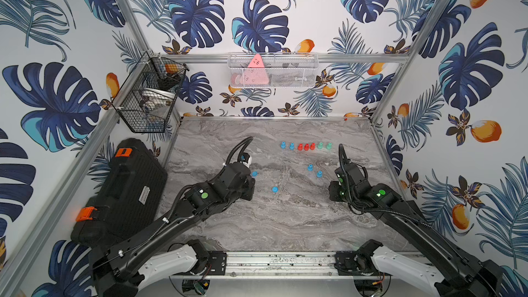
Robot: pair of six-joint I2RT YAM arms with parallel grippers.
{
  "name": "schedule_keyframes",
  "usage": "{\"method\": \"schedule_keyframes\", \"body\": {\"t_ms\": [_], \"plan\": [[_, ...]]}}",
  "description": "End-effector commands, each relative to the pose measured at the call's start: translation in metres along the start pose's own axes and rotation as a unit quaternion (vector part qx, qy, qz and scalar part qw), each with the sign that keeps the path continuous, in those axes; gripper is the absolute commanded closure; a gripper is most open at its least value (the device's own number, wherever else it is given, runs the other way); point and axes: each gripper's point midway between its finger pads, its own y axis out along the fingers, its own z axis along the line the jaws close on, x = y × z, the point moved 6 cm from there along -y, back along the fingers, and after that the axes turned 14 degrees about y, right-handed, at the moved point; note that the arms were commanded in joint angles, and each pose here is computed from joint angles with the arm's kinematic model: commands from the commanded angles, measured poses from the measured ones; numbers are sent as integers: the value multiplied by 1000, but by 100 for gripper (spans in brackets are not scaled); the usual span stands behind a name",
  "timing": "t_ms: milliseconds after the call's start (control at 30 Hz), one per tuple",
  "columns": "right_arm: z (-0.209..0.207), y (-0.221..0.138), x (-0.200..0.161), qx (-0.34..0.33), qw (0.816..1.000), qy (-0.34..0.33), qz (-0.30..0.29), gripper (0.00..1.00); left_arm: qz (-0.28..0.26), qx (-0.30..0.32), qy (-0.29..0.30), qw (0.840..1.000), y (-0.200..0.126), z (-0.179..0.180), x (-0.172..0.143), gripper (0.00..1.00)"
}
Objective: Close the stamp cap
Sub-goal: Pick up the stamp from the center of the board.
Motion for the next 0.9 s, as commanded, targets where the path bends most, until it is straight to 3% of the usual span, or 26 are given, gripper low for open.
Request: {"method": "schedule_keyframes", "body": {"t_ms": [0,167,433,867], "plan": [[-1,3,2,-15,1000,6,2,59,20,41,25,999,-10,19,-23,55],[1,14,-2,-23,999,9,22,59,24,25,-9,999,-8,25,-53,54],[7,31,3,-42,998,0,42,59,-5,17,-5,1000,-15,25,-50,54],[33,63,64,-5,996,40,77,60,-24,3,-9,1000,-22,23,-47,55]]}}
